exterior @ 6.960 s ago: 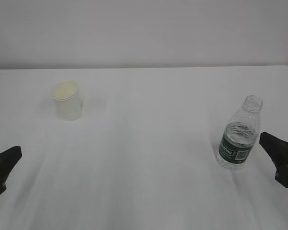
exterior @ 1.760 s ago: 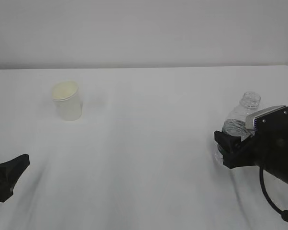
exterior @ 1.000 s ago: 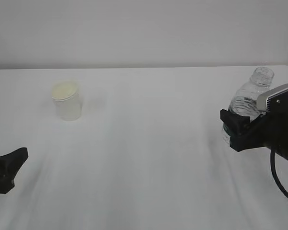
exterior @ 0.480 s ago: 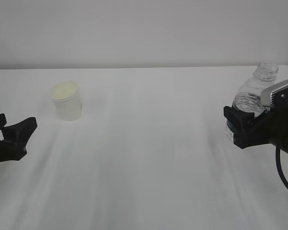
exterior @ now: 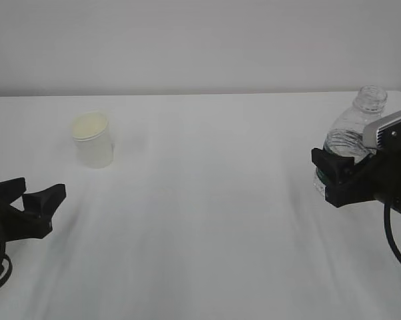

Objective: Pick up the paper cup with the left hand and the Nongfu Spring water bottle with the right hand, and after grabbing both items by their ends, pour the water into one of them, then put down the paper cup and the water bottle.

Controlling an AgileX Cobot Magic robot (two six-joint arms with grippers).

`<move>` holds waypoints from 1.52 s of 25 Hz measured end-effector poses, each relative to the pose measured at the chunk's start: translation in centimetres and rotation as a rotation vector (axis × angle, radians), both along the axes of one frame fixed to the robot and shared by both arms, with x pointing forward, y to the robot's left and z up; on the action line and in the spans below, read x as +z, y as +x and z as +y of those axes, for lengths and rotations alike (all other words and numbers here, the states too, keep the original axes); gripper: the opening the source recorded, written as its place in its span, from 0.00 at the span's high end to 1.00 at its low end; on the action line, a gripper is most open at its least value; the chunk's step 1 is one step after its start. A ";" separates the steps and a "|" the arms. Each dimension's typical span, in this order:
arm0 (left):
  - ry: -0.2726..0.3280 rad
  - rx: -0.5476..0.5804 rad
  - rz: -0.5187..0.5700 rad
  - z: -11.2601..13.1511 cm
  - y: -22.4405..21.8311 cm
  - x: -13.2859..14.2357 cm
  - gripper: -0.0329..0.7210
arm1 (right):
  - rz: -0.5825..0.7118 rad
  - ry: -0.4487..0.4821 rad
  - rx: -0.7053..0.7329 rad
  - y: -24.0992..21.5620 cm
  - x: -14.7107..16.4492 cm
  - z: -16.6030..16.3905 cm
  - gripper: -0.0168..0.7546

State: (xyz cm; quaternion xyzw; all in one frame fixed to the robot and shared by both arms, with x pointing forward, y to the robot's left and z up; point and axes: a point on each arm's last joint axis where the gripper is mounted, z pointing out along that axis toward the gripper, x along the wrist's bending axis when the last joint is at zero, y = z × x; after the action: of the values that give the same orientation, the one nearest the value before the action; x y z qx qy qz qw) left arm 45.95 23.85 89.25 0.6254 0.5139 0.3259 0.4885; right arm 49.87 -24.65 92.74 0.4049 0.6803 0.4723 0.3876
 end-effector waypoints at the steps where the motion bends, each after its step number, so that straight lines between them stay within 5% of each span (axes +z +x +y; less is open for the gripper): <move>1: -0.001 -0.004 0.011 0.0 0.0 -0.2 0.24 | 0.000 0.000 0.000 0.0 0.0 0.0 0.37; 10: -0.006 -0.045 0.061 1.2 1.1 -1.7 0.24 | 0.000 0.000 0.000 0.0 0.0 0.0 0.37; 30: -0.012 -0.065 -0.022 0.6 7.3 -2.7 0.24 | 0.000 0.000 0.000 0.0 0.0 0.0 0.37; 38: -0.008 -0.063 -0.012 0.4 8.8 -3.8 0.14 | 0.002 -0.001 0.000 0.0 0.0 0.0 0.37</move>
State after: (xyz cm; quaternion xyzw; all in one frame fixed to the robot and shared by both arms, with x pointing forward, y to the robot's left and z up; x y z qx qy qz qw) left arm 54.70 24.26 85.43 0.6373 0.4923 0.3120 0.5042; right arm 49.87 -24.65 92.72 0.4052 0.6810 0.4715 0.3870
